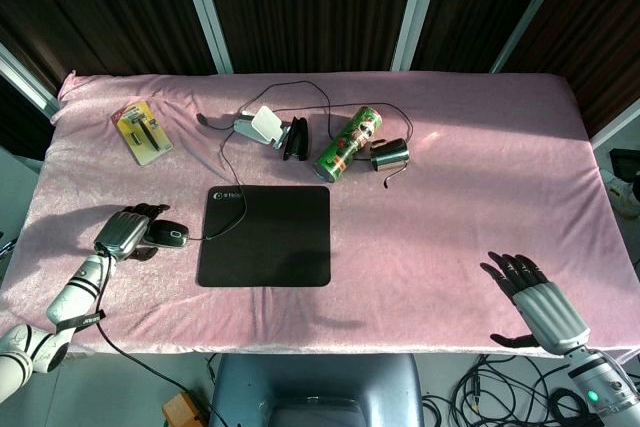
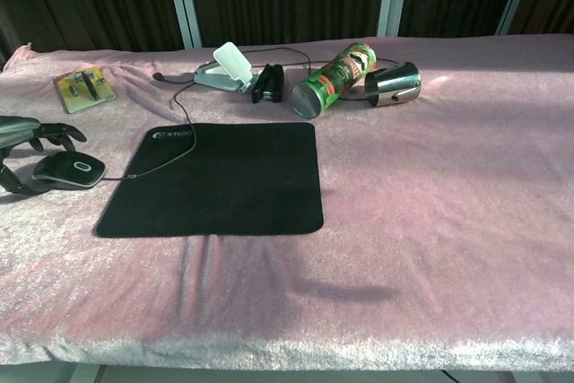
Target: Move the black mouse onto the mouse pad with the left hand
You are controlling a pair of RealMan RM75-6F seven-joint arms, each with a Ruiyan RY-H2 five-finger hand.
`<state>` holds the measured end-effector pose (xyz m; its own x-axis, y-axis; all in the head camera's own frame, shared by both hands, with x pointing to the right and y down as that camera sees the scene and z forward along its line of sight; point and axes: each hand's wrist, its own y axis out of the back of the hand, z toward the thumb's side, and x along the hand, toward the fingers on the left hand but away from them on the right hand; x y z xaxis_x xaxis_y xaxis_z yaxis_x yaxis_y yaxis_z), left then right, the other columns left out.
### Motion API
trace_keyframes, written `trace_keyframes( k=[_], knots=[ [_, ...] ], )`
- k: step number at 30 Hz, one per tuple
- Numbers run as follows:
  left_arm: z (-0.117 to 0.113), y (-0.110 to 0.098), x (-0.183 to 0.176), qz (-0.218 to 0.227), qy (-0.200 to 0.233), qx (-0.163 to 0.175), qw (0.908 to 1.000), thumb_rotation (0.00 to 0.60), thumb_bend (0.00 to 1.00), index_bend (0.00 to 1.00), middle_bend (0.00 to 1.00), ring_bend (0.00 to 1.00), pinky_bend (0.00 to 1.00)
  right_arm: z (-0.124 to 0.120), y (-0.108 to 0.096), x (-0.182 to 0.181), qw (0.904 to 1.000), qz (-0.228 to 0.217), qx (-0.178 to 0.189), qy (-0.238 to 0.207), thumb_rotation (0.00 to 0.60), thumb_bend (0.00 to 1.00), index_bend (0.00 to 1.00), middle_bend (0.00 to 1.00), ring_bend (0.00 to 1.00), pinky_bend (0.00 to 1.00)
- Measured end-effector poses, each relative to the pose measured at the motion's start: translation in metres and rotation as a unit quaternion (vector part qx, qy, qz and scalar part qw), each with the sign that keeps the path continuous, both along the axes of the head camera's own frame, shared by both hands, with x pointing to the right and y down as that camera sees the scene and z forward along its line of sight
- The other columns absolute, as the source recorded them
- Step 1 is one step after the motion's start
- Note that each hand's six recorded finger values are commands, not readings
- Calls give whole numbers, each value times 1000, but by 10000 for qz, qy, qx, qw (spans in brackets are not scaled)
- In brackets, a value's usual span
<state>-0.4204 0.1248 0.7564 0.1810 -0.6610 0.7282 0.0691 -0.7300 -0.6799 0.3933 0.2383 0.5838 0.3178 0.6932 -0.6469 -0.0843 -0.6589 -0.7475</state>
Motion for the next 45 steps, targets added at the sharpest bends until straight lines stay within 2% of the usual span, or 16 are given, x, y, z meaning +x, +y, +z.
trace_keyframes(
  k=[5, 9, 12, 16, 25, 32, 39, 45],
  knots=[
    [7, 0, -2, -32, -104, 64, 9999, 600, 292, 268, 390, 314, 399, 0, 0, 0, 10000, 5, 1, 0, 600, 99, 0, 48, 40, 192],
    [8, -1, -2, -35, -121, 183, 9998, 600, 309, 399, 560, 454, 575, -1, 0, 1, 10000, 10, 3, -3, 600, 96, 0, 48, 40, 192],
    [6, -2, 2, 36, -77, 348, 9994, 600, 314, 486, 652, 531, 655, -1, 0, 1, 10000, 5, -1, -4, 600, 95, 0, 47, 40, 192],
    [0, -2, 12, 192, 56, 595, 9980, 600, 318, 546, 708, 576, 698, 0, 0, 0, 10000, -3, -6, -4, 600, 97, 0, 48, 40, 192],
    [-11, 8, 58, 382, 707, 713, 9942, 600, 322, 594, 753, 610, 727, -2, 0, 1, 10000, -5, -3, -37, 600, 96, 0, 48, 41, 192],
    [-27, 16, 123, 621, 1317, 765, 9864, 600, 321, 594, 754, 611, 727, -3, 0, 2, 10000, -35, -24, -63, 600, 97, 0, 47, 41, 192],
    [-33, 20, 183, 941, 1375, 906, 9818, 600, 322, 594, 753, 610, 726, -5, 0, 4, 9999, -64, -83, -86, 600, 95, 0, 48, 41, 192],
    [-15, 31, 220, 1033, 1106, 966, 9837, 600, 323, 592, 752, 611, 726, -6, 1, 5, 9998, -75, -132, -117, 600, 94, 2, 48, 41, 192]
  ],
)
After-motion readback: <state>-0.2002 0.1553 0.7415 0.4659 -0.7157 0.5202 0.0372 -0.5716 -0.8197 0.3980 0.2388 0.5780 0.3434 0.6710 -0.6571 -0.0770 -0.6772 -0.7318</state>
